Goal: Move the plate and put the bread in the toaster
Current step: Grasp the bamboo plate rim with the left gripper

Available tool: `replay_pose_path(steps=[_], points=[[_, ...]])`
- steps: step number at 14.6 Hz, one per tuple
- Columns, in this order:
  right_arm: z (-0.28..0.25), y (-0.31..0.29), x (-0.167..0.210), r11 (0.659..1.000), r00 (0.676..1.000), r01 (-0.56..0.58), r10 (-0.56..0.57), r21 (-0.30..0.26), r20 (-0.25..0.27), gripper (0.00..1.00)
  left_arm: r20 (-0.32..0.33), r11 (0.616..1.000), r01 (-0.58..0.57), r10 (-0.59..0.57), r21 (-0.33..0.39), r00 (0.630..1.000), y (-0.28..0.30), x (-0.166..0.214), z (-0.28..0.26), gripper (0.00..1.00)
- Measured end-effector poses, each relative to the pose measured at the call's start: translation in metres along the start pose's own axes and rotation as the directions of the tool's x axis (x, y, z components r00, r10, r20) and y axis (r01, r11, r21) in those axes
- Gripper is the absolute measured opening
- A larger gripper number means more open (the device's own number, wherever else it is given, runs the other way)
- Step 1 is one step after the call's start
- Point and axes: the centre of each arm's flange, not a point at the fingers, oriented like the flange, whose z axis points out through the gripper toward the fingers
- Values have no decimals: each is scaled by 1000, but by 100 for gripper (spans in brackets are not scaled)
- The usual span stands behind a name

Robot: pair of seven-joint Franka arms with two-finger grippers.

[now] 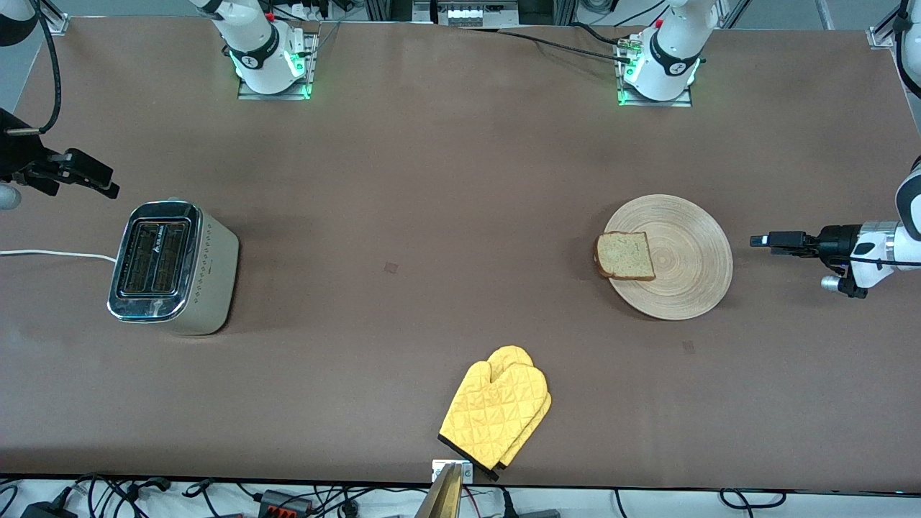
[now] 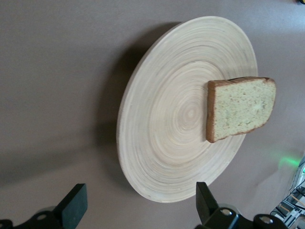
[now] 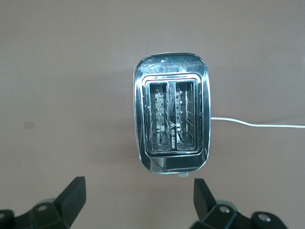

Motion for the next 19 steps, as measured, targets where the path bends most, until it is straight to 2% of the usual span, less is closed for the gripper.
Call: replay_pose_path(steps=[6, 14, 16, 18, 19], points=[[0, 1, 0, 1000, 1000, -2, 2, 0, 3, 100, -8, 993, 55, -56, -102, 998, -23, -1, 47, 100], [9, 3, 3, 1000, 1000, -6, 6, 0, 20, 100, -22, 986, 66, -70, -152, 997, -31, -6, 85, 100], [10, 3, 3, 1000, 1000, -5, 5, 0, 23, 100, -25, 984, 66, -71, -163, 997, -29, -5, 87, 96], [9, 3, 3, 1000, 1000, -5, 5, 0, 22, 100, -26, 982, 70, -76, -176, 997, -28, -5, 91, 81], [9, 3, 3, 1000, 1000, -5, 5, 0, 21, 100, -26, 981, 69, -75, -179, 997, -28, -6, 92, 81]])
